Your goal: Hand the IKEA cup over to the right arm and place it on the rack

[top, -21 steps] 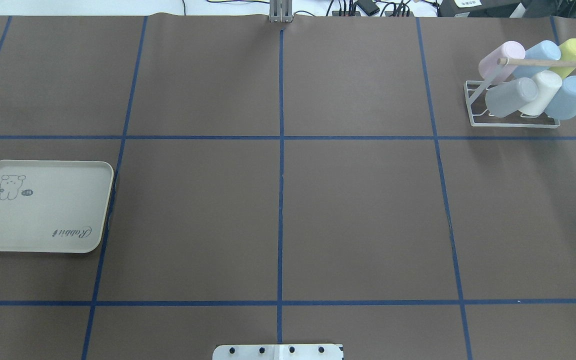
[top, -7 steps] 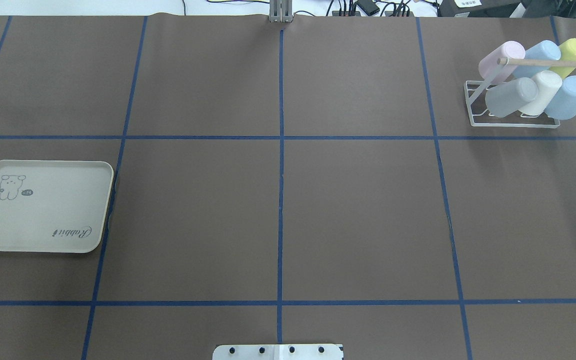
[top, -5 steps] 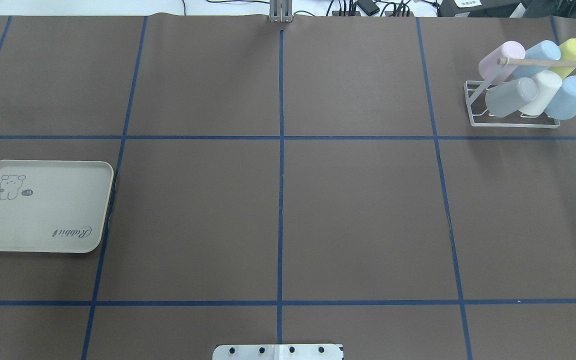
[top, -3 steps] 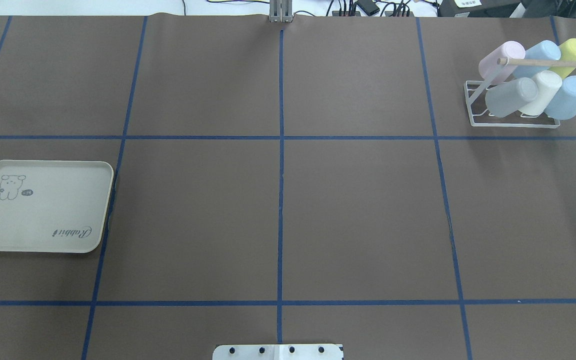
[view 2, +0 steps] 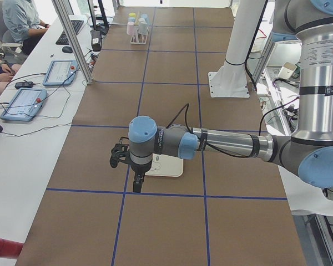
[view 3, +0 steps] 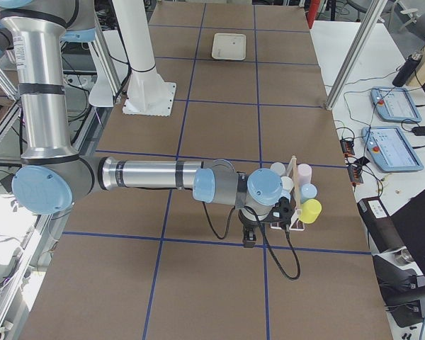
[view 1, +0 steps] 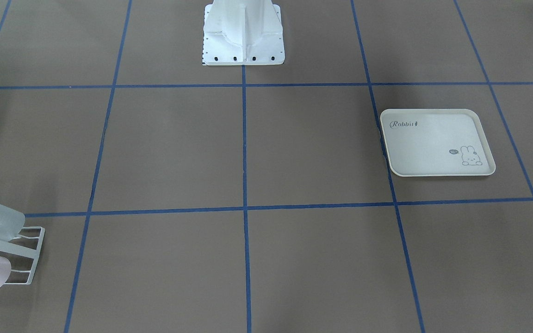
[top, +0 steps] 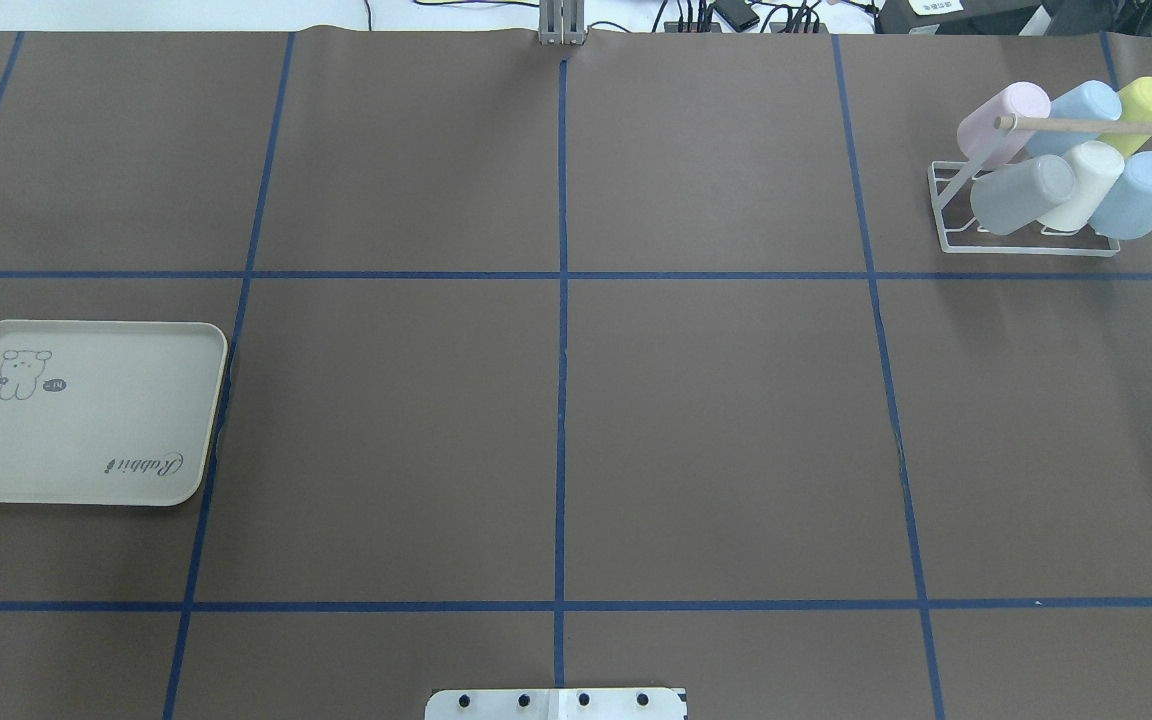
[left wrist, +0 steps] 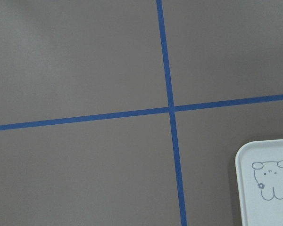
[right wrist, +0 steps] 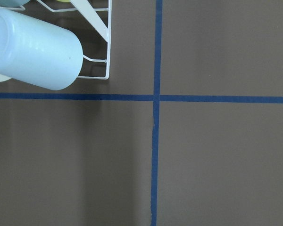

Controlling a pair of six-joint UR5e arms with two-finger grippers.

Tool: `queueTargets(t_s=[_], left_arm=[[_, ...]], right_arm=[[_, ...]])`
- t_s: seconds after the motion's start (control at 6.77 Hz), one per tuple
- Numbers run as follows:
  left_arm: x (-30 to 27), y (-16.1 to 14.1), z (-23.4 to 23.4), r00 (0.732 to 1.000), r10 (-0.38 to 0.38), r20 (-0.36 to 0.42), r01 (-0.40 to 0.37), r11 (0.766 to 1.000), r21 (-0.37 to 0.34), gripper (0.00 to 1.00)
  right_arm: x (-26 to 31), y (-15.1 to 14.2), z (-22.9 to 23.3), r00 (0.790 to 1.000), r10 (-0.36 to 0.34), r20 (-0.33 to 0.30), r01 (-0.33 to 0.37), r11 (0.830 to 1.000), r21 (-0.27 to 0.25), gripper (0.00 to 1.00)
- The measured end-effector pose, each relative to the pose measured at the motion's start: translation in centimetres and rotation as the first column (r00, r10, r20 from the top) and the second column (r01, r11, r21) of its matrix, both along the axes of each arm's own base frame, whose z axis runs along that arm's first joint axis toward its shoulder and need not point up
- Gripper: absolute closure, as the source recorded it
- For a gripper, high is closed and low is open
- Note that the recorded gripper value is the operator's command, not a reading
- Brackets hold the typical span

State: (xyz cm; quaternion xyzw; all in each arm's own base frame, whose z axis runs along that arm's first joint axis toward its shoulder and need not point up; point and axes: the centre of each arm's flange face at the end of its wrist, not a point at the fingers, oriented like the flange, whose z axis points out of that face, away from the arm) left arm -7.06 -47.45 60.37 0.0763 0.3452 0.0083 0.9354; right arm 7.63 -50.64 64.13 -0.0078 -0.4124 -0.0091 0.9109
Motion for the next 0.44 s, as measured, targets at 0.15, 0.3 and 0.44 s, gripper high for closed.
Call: queueTargets(t_s=[0.15, 0.3, 0.44], left_arm=[[0.01, -0.01, 0.05, 1.000, -0.003, -0.001, 0.003, 1.000, -0.003, 0.00], [0.01, 0.00, 0.11, 1.000, -0.003, -0.001, 0.003, 1.000, -0.005, 0.00], [0.01, -0.01, 0.13, 1.000, -0.003, -0.002, 0.003, 1.000, -0.006, 0.00]], right_arm=[[0.05, -0.03, -0.05, 1.000, 0.001, 0.000, -0.001, 1.000, 0.001, 0.00], [0.08, -0.05, -0.10, 1.000, 0.002, 0.000, -0.002, 1.000, 0.002, 0.00], [0.12, -0.06, -0.14, 1.000, 0.002, 0.000, -0.002, 1.000, 0.003, 0.00]])
